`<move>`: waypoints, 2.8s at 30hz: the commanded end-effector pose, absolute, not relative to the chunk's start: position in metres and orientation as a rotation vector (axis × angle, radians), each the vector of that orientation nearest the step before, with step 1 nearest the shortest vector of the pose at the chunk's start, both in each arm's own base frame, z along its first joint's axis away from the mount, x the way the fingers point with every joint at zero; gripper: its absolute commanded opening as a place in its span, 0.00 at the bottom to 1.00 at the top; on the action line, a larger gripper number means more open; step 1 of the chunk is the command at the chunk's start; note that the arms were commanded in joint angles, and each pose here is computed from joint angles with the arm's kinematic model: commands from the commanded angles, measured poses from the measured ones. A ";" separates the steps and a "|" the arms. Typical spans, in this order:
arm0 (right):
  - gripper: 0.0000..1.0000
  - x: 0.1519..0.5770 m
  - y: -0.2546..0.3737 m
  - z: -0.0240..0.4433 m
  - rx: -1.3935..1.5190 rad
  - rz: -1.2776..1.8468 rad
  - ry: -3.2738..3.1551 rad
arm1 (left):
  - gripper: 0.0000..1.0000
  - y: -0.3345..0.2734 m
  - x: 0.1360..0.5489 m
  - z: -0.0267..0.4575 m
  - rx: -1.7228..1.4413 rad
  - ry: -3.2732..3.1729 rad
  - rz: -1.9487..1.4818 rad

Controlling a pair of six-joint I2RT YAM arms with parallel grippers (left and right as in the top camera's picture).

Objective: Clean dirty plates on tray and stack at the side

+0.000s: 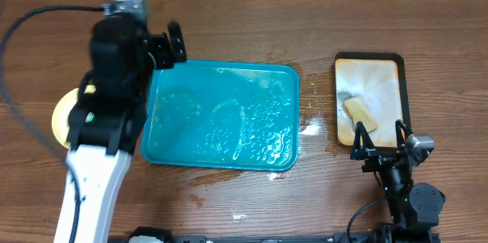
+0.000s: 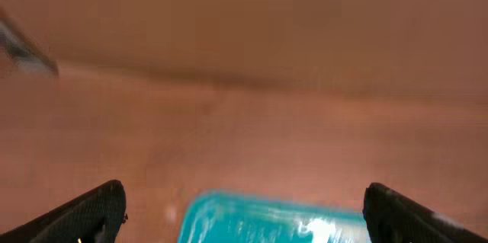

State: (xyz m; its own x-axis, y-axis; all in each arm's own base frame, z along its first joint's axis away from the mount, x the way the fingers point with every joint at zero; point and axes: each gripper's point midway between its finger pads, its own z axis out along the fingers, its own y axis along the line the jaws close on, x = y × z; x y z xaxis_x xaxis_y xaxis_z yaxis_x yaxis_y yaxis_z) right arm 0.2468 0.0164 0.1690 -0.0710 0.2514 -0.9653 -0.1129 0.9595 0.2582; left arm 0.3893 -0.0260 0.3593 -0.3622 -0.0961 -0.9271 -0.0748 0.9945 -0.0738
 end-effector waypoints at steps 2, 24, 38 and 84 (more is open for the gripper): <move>1.00 0.247 0.016 0.168 0.107 0.296 1.606 | 1.00 -0.022 0.368 0.412 -0.113 1.780 -0.031; 1.00 0.247 0.016 0.168 0.107 0.296 1.606 | 1.00 -0.023 0.231 0.431 0.264 1.403 0.157; 1.00 0.247 0.016 0.168 0.107 0.296 1.606 | 1.00 0.001 0.215 0.265 -0.108 1.592 -0.088; 1.00 0.247 0.016 0.168 0.107 0.296 1.606 | 1.00 0.013 0.231 0.137 -0.153 1.823 -0.023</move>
State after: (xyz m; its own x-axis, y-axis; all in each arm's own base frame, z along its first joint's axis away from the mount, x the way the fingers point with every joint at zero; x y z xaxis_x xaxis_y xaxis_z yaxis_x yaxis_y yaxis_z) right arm 0.2467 0.0165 0.1696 -0.0685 0.2508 -0.9656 -0.1140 0.9596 0.2573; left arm 0.2306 0.0128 0.1363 -0.2579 -0.1095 -0.9600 -0.0903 0.9919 -0.0888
